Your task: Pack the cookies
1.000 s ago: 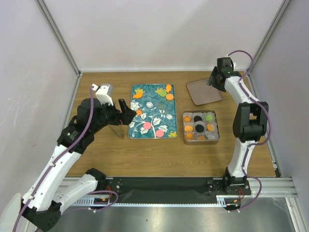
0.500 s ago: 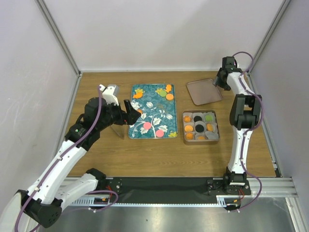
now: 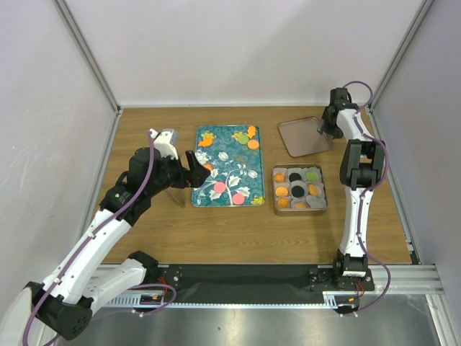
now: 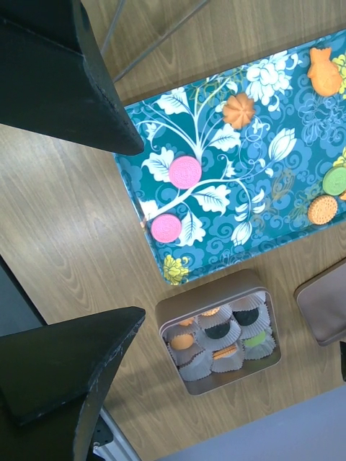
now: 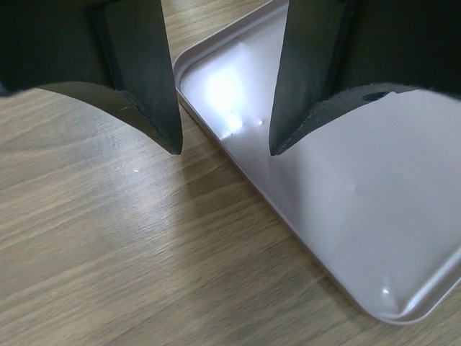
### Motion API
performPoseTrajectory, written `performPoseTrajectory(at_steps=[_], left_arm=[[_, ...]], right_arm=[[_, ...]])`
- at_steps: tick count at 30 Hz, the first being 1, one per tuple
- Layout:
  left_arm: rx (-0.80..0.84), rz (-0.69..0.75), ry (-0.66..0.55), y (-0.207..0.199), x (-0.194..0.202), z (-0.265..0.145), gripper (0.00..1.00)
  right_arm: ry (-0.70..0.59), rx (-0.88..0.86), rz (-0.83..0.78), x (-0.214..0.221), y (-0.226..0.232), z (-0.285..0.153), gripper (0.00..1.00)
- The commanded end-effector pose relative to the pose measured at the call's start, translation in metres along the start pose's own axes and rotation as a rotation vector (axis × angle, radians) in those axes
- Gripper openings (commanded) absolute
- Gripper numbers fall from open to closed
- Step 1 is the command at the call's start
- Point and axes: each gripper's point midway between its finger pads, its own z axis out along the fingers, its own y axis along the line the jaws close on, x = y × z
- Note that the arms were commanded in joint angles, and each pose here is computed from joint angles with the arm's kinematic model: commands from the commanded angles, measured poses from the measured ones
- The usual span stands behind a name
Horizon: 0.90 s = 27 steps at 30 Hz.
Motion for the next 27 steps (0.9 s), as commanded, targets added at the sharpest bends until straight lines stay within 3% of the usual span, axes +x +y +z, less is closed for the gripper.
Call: performPoseTrajectory(at_steps=[1, 20, 27], left_arm=[[-0.004, -0.015, -0.041, -0.001, -0.006, -0.004, 0.93], [0.000, -0.037, 0.002, -0.002, -0.004, 0.018, 0.93], [-0.002, -0.050, 0.030, -0.003, -0.004, 0.031, 0.93]], right_arm=[[-0.004, -0.030, -0.023, -0.006, 0.002, 0.000, 0.56], [0.061, -0.049, -0.029, 0.012, -0.005, 0.006, 0.16], [0.042, -0.070, -0.016, 0.004, -0.007, -0.009, 0.07]])
